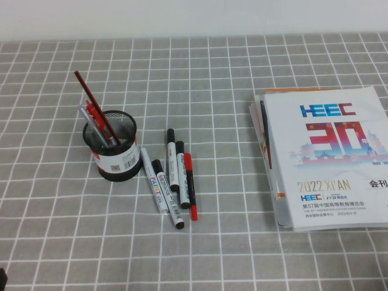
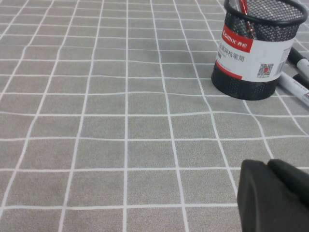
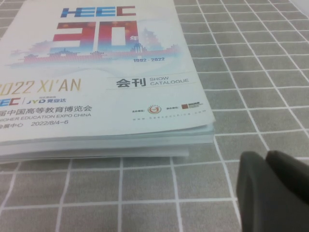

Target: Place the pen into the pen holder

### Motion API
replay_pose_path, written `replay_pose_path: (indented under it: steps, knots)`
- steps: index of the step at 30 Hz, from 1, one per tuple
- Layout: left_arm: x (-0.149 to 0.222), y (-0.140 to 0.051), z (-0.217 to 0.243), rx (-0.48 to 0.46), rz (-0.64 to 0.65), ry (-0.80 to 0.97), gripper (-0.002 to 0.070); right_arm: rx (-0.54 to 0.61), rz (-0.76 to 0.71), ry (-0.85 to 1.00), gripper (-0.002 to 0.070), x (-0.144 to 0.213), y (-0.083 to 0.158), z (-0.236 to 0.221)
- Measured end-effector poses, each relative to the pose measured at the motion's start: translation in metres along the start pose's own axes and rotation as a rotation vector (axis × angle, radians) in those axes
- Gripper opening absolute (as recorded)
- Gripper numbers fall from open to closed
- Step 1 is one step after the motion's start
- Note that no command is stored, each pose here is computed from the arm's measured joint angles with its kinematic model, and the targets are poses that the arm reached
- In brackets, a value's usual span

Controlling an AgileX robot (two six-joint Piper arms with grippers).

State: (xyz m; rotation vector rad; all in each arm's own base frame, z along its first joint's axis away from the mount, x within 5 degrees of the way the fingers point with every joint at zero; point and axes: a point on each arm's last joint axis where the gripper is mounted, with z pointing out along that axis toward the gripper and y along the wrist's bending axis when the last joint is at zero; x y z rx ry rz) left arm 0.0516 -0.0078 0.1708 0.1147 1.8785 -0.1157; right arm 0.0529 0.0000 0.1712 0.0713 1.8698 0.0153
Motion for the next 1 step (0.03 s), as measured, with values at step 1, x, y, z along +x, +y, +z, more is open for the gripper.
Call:
replay_pose_path:
  steps: [1]
  knots:
    - [0.0, 0.0, 0.0, 0.0, 0.0, 0.0, -0.0006, 0.0, 0.0, 0.0, -0.0012, 0.0, 0.0, 0.0]
